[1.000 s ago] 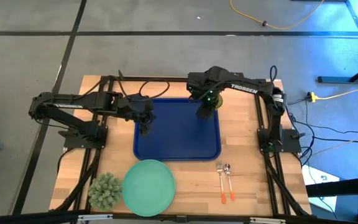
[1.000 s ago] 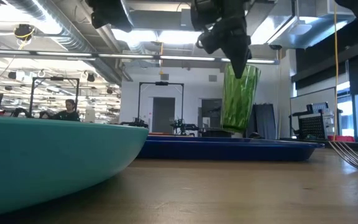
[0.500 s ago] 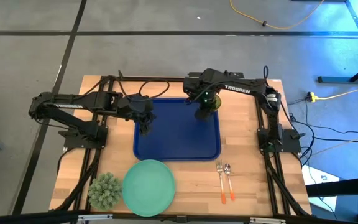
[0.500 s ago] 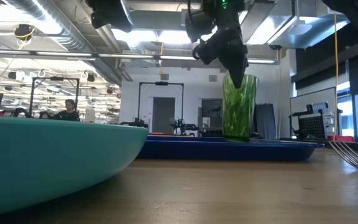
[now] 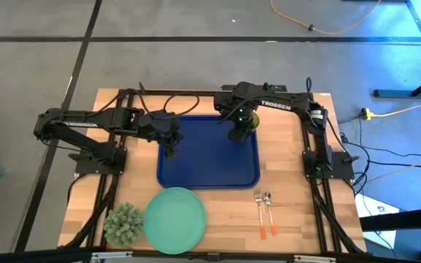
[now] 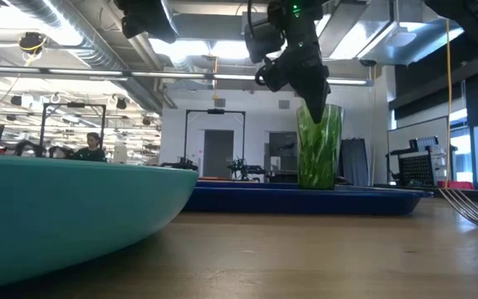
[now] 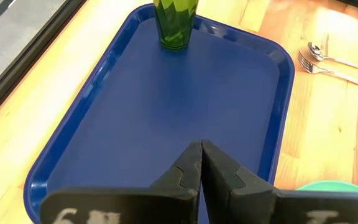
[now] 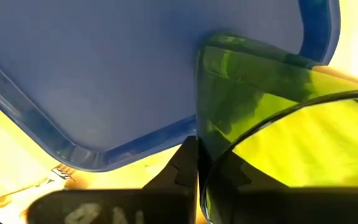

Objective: Pick and place plate/cup/fork/spoon on tray
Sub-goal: Put the red cup on the top right of the blue serving tray

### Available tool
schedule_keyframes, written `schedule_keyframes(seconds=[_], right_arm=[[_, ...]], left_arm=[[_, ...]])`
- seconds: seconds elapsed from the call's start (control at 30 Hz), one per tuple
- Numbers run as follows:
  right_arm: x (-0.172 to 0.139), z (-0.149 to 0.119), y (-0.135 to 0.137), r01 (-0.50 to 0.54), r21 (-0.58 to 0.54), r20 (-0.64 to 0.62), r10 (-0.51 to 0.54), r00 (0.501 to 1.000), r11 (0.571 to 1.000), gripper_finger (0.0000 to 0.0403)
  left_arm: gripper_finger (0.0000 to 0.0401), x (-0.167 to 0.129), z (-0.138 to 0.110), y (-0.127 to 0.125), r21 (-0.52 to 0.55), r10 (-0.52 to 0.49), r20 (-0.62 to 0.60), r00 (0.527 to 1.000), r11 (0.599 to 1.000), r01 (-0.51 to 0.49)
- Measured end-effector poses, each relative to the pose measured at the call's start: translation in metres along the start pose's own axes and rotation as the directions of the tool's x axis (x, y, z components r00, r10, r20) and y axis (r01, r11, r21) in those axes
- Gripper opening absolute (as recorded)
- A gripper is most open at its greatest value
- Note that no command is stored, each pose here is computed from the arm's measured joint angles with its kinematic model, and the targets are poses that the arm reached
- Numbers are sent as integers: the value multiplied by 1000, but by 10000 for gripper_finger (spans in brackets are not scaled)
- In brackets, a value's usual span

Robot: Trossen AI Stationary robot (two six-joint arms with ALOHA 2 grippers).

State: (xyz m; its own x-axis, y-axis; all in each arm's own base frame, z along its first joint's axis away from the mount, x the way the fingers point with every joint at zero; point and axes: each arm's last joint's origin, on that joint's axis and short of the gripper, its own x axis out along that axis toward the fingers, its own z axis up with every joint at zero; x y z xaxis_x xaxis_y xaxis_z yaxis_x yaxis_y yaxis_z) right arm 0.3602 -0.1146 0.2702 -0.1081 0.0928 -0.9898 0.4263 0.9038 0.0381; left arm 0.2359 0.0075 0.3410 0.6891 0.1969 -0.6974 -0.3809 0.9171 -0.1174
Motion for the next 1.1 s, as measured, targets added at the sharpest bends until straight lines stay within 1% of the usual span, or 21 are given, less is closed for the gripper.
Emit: schedule_keyframes(seconds=[0.2, 0.73, 0.97, 1.1], right_arm=[[0, 0, 0, 0, 3, 0, 0, 1000, 1000, 41], [0, 0, 0, 0, 0, 0, 0, 1000, 1000, 45], [0, 0, 0, 0, 2, 3, 0, 1000, 1000, 23], [0, 0, 0, 0, 3, 5, 0, 1000, 1000, 23]], left_arm=[[0, 0, 0, 0, 0, 0, 0, 1000, 1000, 0], [0, 0, 0, 0, 1, 1, -1, 1000, 1000, -1], [0, 0, 0, 0, 2, 1, -2, 1000, 1000, -1], [0, 0, 0, 0, 2, 1, -2, 1000, 1000, -1]])
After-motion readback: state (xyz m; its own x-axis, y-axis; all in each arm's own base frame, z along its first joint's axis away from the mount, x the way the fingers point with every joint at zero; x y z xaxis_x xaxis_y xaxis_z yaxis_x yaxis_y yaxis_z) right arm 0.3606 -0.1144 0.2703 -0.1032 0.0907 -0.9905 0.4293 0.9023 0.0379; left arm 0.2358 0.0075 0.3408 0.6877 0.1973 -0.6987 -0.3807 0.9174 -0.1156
